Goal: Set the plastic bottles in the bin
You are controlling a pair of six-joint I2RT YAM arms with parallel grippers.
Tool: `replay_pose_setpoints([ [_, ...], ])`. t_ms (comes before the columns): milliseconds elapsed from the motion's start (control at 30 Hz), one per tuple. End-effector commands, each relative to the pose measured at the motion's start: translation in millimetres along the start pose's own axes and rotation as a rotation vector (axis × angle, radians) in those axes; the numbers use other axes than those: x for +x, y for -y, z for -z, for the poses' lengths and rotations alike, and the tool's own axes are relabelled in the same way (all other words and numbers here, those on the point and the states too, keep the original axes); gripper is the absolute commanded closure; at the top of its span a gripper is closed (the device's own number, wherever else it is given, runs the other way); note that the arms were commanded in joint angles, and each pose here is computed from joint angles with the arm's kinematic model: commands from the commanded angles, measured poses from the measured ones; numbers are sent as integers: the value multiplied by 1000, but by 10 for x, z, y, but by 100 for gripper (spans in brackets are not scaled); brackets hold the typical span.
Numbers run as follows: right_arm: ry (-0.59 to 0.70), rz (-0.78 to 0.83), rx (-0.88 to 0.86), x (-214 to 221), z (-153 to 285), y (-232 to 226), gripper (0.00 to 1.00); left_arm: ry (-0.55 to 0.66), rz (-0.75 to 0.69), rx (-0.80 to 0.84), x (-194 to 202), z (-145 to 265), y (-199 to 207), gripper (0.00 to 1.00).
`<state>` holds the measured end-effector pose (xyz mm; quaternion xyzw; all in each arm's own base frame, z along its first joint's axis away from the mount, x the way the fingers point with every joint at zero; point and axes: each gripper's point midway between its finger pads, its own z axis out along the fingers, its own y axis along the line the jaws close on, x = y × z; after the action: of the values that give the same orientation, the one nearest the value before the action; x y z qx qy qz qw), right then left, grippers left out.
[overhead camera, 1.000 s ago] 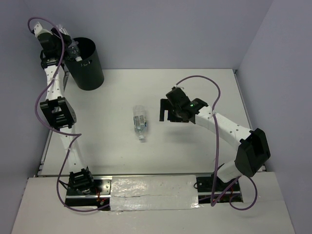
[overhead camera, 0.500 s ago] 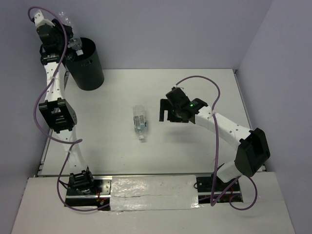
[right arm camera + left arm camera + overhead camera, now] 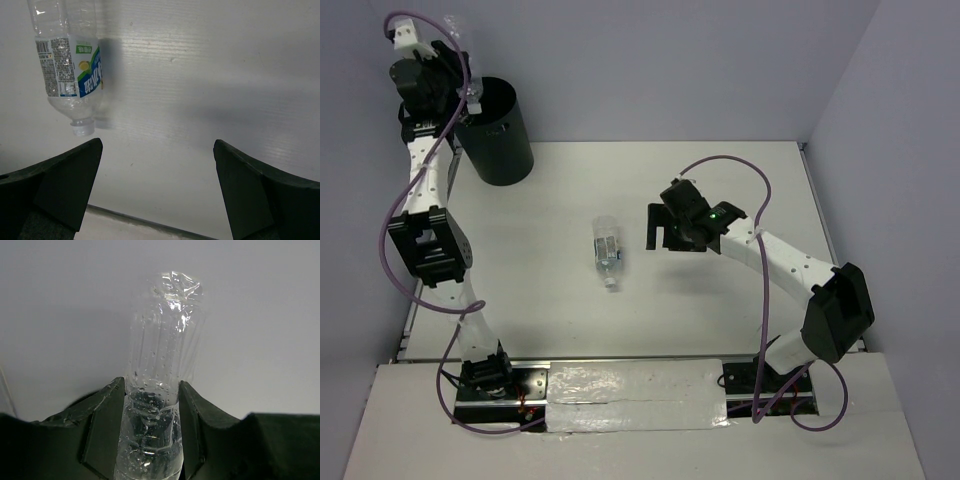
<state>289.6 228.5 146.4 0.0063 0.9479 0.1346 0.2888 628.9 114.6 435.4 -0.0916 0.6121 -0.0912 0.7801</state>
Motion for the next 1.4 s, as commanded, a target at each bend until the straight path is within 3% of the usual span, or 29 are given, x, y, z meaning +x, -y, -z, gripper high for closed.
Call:
replay_pose_setpoints([
  [0, 48, 25, -38, -127, 151, -94, 0, 67, -89, 14, -24, -37, -18, 56],
  [100, 43, 33, -30, -121, 145, -85, 0, 50, -128, -18, 212, -37, -145, 56],
  [167, 37, 33, -25, -98, 129, -71, 0, 131, -152, -5, 139, 0, -130, 56],
  [267, 26, 28, -30, -67, 98, -72, 0, 150, -182, -8, 282, 74, -183, 55],
  [500, 22, 33, -35, -80, 69, -107, 0, 140, -239, -62, 514, 262, -337, 46],
  [533, 18, 33, -33, -72, 55, -104, 0, 139, -242, -65, 513, 284, -346, 40],
  [567, 21, 33, -34, -88, 57, -108, 0, 140, -243, -67, 510, 306, -351, 12],
  [600, 17, 38, -34, -78, 49, -111, 0, 148, -242, -65, 467, 352, -339, 1],
  [633, 19, 38, -37, -87, 50, -121, 0, 146, -242, -61, 442, 372, -356, 1],
  [833, 43, 45, -40, -189, 93, -166, 0, 144, -184, 20, 65, 414, -165, 1],
  [1033, 94, 48, -42, -375, 273, -205, 0, 147, -69, 114, -747, 511, 334, 1],
  [1100, 107, 42, -57, -428, 326, -246, 0, 92, -23, 109, -929, 646, 516, 1],
  [1133, 110, 37, -62, -435, 329, -269, 0, -2, 7, 78, -760, 705, 576, 1],
  [1200, 112, 37, -77, -428, 342, -332, 0, -51, -17, 49, -852, 909, 770, 1],
  [1267, 116, 29, -91, -418, 370, -392, 0, -202, -36, -28, -512, 1198, 980, 1],
  [1300, 123, 23, -97, -416, 408, -401, 0, -266, -44, -11, -299, 1329, 1277, 1],
  [1367, 129, 3, -94, -376, 432, -368, 0, -386, -84, -127, 158, 1739, 1299, 1],
])
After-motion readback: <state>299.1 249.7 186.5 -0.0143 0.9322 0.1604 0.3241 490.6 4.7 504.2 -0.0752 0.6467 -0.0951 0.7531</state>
